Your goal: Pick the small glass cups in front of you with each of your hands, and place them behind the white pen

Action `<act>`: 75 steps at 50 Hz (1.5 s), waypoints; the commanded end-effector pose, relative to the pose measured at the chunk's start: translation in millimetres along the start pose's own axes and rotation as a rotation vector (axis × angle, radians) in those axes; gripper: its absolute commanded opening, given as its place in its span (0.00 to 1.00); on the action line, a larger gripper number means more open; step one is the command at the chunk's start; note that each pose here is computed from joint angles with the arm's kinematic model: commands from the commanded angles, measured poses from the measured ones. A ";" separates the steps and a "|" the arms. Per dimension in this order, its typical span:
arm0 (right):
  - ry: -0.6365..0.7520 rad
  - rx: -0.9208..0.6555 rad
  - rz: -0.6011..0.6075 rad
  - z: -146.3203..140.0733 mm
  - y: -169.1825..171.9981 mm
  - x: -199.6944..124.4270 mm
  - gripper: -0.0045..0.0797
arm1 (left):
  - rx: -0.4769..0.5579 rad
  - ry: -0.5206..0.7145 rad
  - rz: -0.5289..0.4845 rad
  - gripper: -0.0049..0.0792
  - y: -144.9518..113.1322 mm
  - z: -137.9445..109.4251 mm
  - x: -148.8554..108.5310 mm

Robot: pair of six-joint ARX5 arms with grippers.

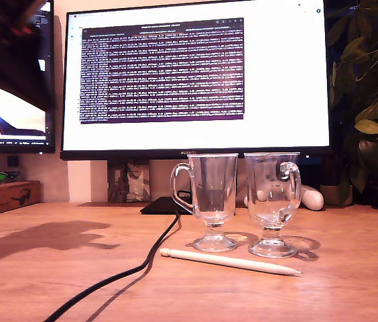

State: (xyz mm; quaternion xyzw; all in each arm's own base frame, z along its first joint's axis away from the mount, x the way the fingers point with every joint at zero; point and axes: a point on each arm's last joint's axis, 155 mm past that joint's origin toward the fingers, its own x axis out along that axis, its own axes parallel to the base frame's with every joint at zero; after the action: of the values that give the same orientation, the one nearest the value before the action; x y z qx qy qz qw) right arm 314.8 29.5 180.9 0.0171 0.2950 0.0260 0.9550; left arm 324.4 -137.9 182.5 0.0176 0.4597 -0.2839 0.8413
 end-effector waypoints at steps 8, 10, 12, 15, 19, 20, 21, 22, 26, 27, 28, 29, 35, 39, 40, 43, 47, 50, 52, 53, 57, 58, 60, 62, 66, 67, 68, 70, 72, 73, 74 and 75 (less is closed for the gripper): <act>-0.009 0.013 -0.017 -14.7 -9.1 12.8 0.04 | -0.036 -0.066 0.091 0.03 13.1 -19.7 -1.7; -0.008 0.018 -0.024 -18.4 -11.8 14.9 0.04 | -0.037 -0.079 0.108 0.03 16.9 -23.0 -2.3; -0.004 0.019 -0.033 -23.0 -15.4 17.0 0.04 | -0.042 -0.084 0.121 0.03 20.6 -28.3 -2.0; 0.007 0.024 -0.054 -30.4 -23.3 19.4 0.04 | -0.046 -0.094 0.131 0.03 23.8 -35.4 -1.3; 0.025 0.024 -0.081 -39.9 -34.8 21.5 0.04 | -0.050 -0.109 0.138 0.03 26.8 -43.4 1.0; 0.026 0.030 -0.086 -41.5 -37.0 22.0 0.04 | -0.051 -0.116 0.140 0.03 27.9 -45.3 1.7; 0.029 0.035 -0.082 -43.6 -37.6 22.6 0.04 | -0.052 -0.121 0.143 0.03 28.9 -47.5 2.5; 0.031 0.040 -0.074 -45.5 -37.5 23.3 0.04 | -0.053 -0.126 0.145 0.03 29.7 -49.3 2.9; 0.040 0.051 -0.036 -52.8 -33.2 25.9 0.04 | -0.086 -0.162 0.154 0.03 33.3 -55.8 3.4; 0.043 0.051 -0.033 -54.9 -32.7 26.4 0.04 | -0.089 -0.171 0.157 0.03 33.5 -57.3 2.7; 0.044 0.052 -0.030 -56.5 -32.0 27.2 0.04 | -0.086 -0.185 0.160 0.03 33.7 -56.9 1.5; 0.043 0.056 -0.026 -57.5 -31.4 27.7 0.04 | -0.110 -0.199 0.164 0.03 34.6 -57.0 0.2; 0.026 0.060 -0.002 -62.8 -27.0 32.2 0.04 | -0.124 -0.260 0.272 0.03 48.9 -60.9 -13.9; 0.021 0.060 0.019 -66.2 -23.3 34.0 0.04 | -0.149 -0.287 0.342 0.03 58.5 -68.7 -21.9; 0.020 0.059 0.019 -66.5 -23.3 34.3 0.04 | -0.163 -0.290 0.355 0.03 60.5 -72.4 -22.5; 0.014 0.059 0.019 -65.6 -23.4 34.6 0.04 | -0.187 -0.308 0.378 0.03 63.9 -79.4 -23.8; -0.002 0.057 0.019 -62.2 -23.4 34.6 0.04 | -0.204 -0.373 0.378 0.03 62.9 -79.2 -27.6; -0.014 0.050 0.020 -60.4 -23.4 35.1 0.04 | -0.220 -0.423 0.372 0.03 61.7 -77.4 -30.6; -0.023 0.049 0.019 -59.5 -23.5 35.5 0.04 | -0.228 -0.450 0.368 0.03 60.3 -76.4 -32.5; -0.031 0.049 0.020 -58.4 -23.6 35.7 0.04 | -0.229 -0.465 0.365 0.03 59.5 -76.0 -33.6; -0.054 0.047 0.021 -56.8 -23.5 35.7 0.04 | -0.226 -0.500 0.388 0.03 61.6 -78.2 -37.5; -0.062 0.046 0.021 -56.1 -23.5 35.6 0.04 | -0.228 -0.506 0.398 0.03 63.3 -79.4 -38.3; -0.077 0.045 0.021 -55.4 -23.4 34.9 0.04 | -0.228 -0.522 0.415 0.03 66.2 -81.8 -38.9; -0.089 0.044 0.022 -54.7 -23.4 34.3 0.04 | -0.227 -0.541 0.424 0.03 67.8 -83.2 -39.4; -0.110 0.042 0.022 -53.2 -23.2 32.7 0.04 | -0.235 -0.565 0.439 0.03 71.1 -88.6 -37.7; -0.113 0.042 0.022 -52.8 -23.2 32.4 0.04 | -0.236 -0.569 0.445 0.03 72.3 -89.8 -37.4; -0.117 0.042 0.022 -52.3 -23.2 32.1 0.04 | -0.237 -0.571 0.450 0.03 73.6 -92.4 -36.0; -0.126 0.041 0.022 -51.1 -23.1 31.4 0.04 | -0.240 -0.569 0.460 0.03 75.9 -96.9 -33.6; -0.133 0.040 0.026 -50.3 -22.4 30.8 0.04 | -0.246 -0.567 0.473 0.03 79.3 -102.2 -30.7; -0.135 0.039 0.038 -50.4 -20.3 30.3 0.04 | -0.246 -0.567 0.476 0.03 80.4 -104.2 -29.3; -0.137 0.038 0.050 -50.5 -17.9 29.7 0.04 | -0.246 -0.565 0.479 0.03 81.5 -107.0 -27.2; -0.139 0.037 0.059 -50.6 -16.3 29.3 0.04 | -0.248 -0.564 0.481 0.03 82.5 -109.2 -25.9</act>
State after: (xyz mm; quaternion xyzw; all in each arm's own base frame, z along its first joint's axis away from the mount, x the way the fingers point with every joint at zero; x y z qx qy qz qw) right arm 314.0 11.2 123.2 0.0440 0.2330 0.0366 0.9708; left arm 273.2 -28.2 134.0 -0.0547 0.2169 -0.0209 0.9744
